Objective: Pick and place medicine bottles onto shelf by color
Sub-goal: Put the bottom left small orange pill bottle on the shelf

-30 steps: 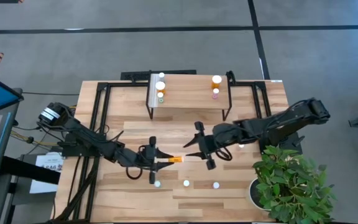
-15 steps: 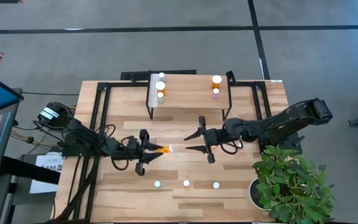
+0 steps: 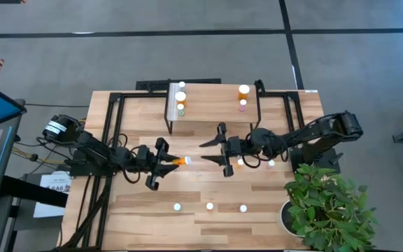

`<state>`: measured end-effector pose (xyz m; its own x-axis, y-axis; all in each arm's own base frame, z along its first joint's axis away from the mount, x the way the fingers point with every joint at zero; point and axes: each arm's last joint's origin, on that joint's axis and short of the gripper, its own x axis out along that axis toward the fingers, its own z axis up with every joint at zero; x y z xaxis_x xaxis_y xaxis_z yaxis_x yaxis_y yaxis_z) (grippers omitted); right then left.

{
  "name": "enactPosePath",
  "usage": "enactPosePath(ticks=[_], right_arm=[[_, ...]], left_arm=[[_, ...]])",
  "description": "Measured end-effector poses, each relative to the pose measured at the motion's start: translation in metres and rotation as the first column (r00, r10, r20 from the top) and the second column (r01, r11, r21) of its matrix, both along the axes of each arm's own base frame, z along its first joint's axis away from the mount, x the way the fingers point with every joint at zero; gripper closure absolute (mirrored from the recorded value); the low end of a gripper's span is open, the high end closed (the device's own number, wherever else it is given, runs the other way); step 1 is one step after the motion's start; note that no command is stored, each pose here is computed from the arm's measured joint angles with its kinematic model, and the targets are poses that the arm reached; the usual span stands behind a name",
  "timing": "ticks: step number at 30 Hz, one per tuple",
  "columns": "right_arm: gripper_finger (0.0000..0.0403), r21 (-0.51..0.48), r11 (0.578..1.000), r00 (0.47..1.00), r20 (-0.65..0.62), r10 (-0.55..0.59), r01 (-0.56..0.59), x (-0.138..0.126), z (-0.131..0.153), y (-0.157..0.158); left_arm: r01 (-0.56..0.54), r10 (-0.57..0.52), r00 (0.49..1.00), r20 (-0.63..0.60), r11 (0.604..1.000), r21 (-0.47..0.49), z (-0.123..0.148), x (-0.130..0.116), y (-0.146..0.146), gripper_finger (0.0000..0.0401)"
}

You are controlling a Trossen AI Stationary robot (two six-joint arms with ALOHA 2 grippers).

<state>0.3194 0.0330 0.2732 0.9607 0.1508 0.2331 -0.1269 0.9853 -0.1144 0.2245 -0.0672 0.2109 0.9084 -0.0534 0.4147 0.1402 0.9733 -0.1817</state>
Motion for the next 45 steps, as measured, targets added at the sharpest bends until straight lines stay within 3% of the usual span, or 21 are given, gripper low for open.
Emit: enactPosePath(ticks=[12, 45], right_arm=[[0.0134, 0.003, 1.000, 1.000, 0.001, -0.010, 0.010, 0.022, 0.003, -0.001], [0.0132, 0.053, 0.999, 1.000, 0.010, 0.003, -0.004, 0.024, 0.006, 0.000]], left_arm=[[-0.017, 0.017, 1.000, -0.001, 1.000, 0.003, 0.000, 0.003, 0.009, 0.0308], [-0.112, 0.112, 0.993, 0.023, 0.993, 0.027, 0.010, 0.013, 0.017, 0.0308]])
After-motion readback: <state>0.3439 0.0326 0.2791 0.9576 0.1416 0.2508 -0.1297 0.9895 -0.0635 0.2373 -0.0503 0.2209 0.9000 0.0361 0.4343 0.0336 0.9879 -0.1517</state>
